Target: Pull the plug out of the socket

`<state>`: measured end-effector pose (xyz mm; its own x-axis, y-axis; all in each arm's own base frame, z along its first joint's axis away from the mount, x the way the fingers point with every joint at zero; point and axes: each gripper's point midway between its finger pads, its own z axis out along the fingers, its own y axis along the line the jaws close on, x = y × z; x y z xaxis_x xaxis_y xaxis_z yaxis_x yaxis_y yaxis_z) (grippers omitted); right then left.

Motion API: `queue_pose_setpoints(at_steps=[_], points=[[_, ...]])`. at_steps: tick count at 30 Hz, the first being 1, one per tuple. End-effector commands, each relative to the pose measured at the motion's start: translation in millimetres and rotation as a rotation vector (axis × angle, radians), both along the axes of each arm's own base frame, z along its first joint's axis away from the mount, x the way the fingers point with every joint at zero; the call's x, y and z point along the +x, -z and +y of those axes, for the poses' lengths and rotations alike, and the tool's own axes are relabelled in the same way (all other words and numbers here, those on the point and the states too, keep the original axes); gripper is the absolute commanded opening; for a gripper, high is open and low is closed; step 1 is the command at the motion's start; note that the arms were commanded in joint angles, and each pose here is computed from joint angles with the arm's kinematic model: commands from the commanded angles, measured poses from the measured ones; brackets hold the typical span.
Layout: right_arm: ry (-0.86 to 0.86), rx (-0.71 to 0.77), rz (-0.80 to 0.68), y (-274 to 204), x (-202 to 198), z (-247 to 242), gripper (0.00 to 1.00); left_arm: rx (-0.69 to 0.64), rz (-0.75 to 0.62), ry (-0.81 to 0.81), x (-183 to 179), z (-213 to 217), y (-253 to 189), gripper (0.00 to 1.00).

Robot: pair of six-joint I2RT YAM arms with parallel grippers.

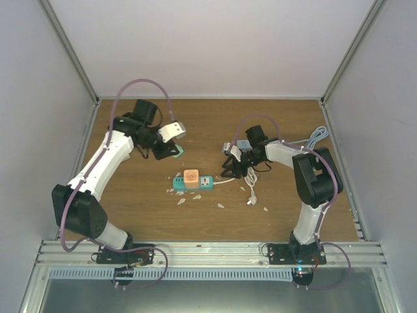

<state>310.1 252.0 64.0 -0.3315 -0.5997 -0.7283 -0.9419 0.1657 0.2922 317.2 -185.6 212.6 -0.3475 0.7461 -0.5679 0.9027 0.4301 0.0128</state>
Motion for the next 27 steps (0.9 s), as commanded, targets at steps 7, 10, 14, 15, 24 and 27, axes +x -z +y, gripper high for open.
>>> queue_pose_setpoints(at_steps=[7, 10, 14, 15, 24, 27], points=[[-0.036, -0.005, 0.016, -1, 9, 2, 0.51, -0.312, 0.100, -0.325, 11, 101, 14, 0.17], [-0.040, -0.007, 0.022, -1, 10, 3, 0.51, -0.323, 0.145, -0.422, 12, 139, 42, 0.17], [-0.047, -0.014, 0.017, 0, 12, 3, 0.51, -0.370, 0.198, -0.555, 17, 190, 68, 0.17], [-0.048, -0.017, 0.014, 1, 13, 2, 0.51, -0.379, 0.211, -0.576, 18, 199, 73, 0.18], [-0.050, -0.033, 0.017, 3, 13, 1, 0.51, -0.467, 0.350, -0.716, 26, 252, 123, 0.18], [-0.054, -0.038, 0.023, 5, 10, 0, 0.51, -0.483, 0.371, -0.729, 29, 253, 132, 0.18]])
